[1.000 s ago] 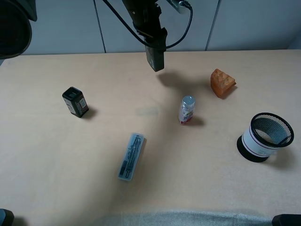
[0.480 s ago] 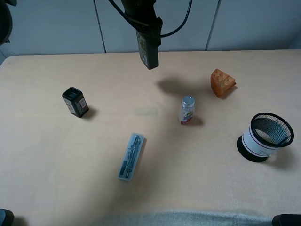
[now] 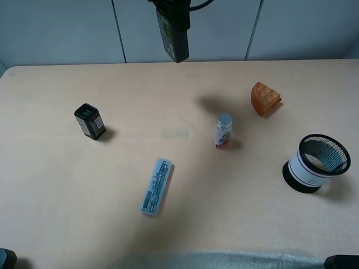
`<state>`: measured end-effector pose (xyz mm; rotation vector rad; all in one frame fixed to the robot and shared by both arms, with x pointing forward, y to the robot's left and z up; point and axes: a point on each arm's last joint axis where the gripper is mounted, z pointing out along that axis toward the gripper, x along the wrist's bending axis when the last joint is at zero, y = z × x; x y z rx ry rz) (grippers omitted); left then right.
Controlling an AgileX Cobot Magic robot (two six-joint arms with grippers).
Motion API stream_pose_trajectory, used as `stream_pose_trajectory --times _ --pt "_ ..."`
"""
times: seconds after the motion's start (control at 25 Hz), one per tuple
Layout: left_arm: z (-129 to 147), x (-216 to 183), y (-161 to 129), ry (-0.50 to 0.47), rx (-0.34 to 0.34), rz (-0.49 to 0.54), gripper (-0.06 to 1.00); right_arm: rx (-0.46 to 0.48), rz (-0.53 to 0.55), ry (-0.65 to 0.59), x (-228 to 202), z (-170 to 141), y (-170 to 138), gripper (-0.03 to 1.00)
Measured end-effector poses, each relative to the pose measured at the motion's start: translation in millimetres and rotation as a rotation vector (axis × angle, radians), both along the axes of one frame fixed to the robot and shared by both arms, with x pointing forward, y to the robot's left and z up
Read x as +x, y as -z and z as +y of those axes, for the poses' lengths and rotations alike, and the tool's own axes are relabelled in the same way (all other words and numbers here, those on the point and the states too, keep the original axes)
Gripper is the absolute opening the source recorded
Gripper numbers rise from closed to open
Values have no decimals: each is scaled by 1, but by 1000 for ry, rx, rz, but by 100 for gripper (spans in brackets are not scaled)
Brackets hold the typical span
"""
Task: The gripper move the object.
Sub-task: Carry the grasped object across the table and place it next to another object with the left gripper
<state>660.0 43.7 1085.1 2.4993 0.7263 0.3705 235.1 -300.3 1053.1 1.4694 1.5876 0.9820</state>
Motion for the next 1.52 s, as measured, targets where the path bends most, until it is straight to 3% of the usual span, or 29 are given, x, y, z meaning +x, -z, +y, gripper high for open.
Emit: stream_pose_trajectory --times 0.24,0.68,1.24,1.52 --pt "9 -16 -20 -29 -19 6 65 0 0 0 0 0 0 69" --pt "26 -45 -29 -67 -11 64 65 0 0 0 0 0 0 69" --pt "55 -93 -1 -78 101 202 65 0 0 0 0 0 0 69" --pt "51 -121 11 -44 164 238 65 0 0 0 0 0 0 69"
